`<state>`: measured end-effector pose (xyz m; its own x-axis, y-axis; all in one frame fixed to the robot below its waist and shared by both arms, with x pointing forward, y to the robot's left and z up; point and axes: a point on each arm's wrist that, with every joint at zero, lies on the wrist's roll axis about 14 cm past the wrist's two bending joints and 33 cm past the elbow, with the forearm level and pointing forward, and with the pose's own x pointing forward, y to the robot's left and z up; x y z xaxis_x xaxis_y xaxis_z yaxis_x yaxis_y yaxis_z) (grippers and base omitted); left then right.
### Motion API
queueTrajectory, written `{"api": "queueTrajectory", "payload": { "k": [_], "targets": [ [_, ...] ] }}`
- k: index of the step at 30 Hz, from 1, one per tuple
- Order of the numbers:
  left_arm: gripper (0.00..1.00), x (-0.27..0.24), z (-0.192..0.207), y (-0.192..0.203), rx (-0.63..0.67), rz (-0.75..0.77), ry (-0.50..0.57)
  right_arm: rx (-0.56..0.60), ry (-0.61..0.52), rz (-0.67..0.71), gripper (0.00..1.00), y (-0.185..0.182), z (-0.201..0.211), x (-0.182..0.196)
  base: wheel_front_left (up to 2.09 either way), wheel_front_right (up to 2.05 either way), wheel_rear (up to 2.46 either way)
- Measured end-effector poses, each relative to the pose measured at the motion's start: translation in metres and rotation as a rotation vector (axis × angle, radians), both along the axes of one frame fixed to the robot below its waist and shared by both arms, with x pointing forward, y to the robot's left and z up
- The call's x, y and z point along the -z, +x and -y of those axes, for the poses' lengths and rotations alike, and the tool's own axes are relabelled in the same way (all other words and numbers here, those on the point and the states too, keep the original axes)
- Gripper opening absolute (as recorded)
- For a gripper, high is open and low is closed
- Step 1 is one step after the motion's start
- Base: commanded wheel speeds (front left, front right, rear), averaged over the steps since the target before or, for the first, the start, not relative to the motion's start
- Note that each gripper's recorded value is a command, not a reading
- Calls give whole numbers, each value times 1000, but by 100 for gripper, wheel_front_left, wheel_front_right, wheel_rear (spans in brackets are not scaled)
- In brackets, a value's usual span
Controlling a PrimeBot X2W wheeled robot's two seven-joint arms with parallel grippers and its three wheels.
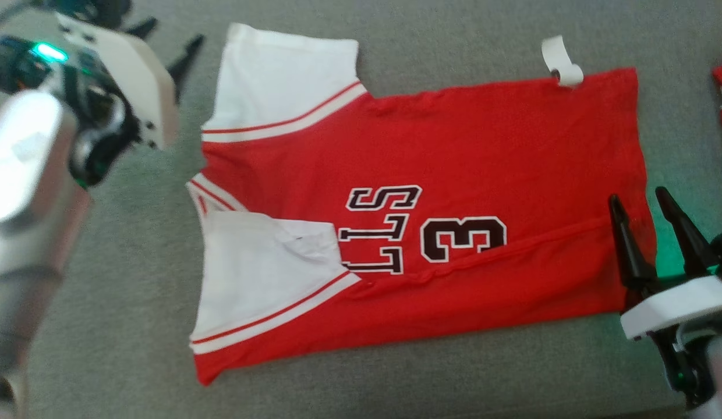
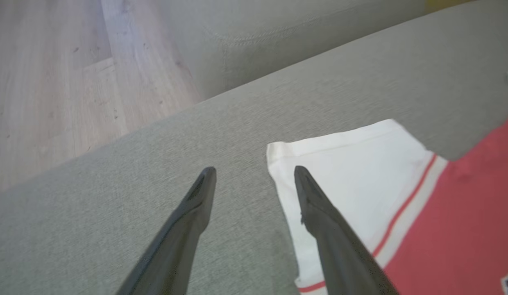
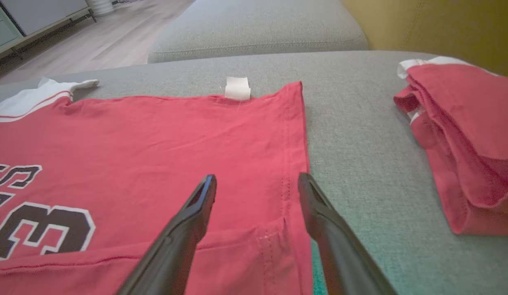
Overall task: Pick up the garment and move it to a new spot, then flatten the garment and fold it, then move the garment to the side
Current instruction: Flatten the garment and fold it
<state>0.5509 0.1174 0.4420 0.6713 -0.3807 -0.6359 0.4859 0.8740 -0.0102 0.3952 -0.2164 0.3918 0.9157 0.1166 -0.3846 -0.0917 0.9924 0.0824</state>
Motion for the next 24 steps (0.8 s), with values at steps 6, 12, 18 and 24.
{"api": "queueTrajectory", "payload": {
  "k": [6,12,18,24],
  "targets": [
    [100,44,8,21,28,-133,47,40,-22,-43,100,-1,16,16,0,0,0],
    [100,66,21,24,65,-172,47,61,-34,-64,100,-4,23,24,0,0,0],
    [100,75,24,32,85,-165,67,74,-43,-66,100,-3,29,26,0,0,0],
    [91,80,27,36,102,-172,85,85,-46,-63,100,-3,33,25,0,0,0]
  ]
}}
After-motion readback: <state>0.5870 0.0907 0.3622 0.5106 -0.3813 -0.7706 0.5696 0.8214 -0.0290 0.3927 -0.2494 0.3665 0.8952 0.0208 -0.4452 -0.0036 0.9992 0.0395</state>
